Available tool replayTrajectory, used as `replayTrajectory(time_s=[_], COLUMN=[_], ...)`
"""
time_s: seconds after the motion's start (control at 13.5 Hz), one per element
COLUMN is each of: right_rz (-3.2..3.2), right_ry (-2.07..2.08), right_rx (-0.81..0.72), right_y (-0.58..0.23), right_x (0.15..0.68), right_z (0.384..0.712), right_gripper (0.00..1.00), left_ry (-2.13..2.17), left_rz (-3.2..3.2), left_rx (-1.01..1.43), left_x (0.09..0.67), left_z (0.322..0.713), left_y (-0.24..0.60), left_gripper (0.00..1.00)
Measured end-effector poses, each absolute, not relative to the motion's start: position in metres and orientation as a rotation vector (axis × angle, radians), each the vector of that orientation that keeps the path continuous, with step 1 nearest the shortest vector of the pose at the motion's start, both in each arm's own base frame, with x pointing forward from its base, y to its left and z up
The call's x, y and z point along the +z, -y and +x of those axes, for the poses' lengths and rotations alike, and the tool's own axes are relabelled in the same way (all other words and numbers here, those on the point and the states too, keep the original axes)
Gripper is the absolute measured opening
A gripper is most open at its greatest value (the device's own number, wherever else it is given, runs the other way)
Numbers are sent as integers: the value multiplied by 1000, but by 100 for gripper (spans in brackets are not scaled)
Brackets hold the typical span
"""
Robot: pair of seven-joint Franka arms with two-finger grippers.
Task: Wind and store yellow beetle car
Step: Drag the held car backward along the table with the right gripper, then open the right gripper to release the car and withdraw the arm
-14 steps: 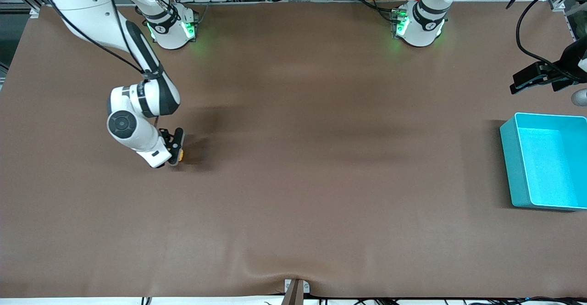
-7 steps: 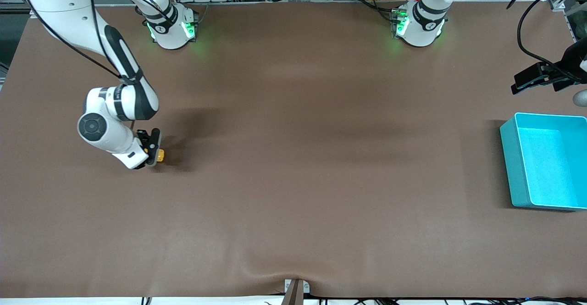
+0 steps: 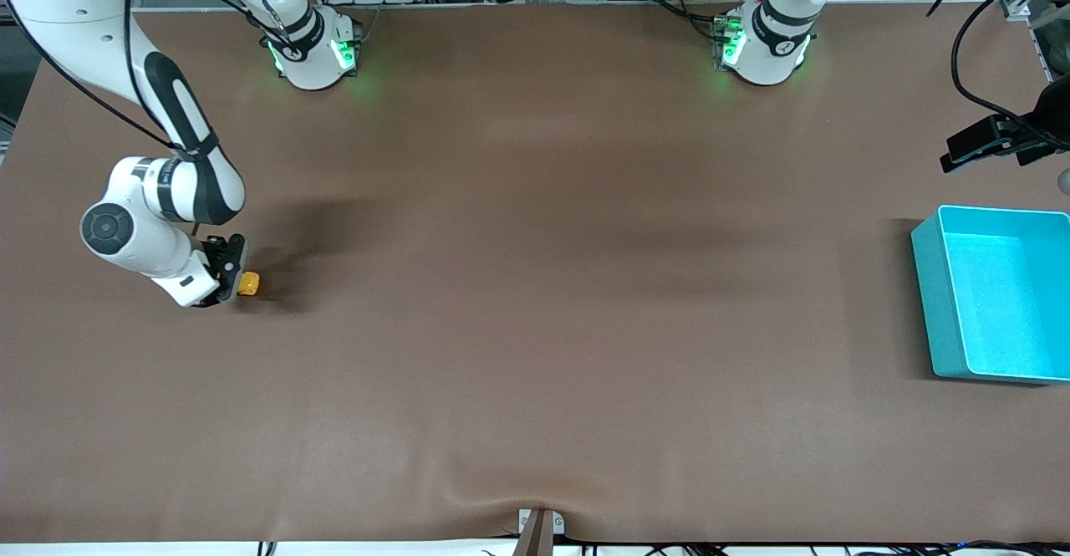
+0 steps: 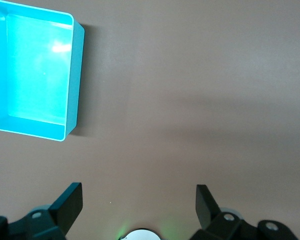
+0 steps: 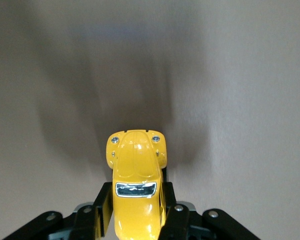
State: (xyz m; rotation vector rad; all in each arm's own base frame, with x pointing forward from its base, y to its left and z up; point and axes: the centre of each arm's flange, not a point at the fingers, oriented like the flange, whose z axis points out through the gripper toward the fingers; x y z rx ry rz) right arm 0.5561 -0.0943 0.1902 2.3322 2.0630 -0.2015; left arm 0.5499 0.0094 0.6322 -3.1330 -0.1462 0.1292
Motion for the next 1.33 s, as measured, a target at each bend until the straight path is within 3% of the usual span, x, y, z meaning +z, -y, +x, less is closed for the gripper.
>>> replayTrajectory(time_s=[0.37,0.59,0.81,1.33], right_rz=[2327,2369,2453,2495], right_ry=[-2070,-2063,-2069,-2027], right_rx=[-193,-237,-358,-361], right_y=[123,150,189,238], right_x=[191,183,220,291], right_z=[552,550,565,577], right_gripper=[44,70,100,100], left_ry=[147,147,147,147], left_rz=[-3133,-3133,-3133,-3133], left_rx=[131,133,136,136], left_x=[632,631,630,630], left_z=[550,550,550,550], left_y=[-10,-10,-10,-10], left_gripper=[100,100,100,100])
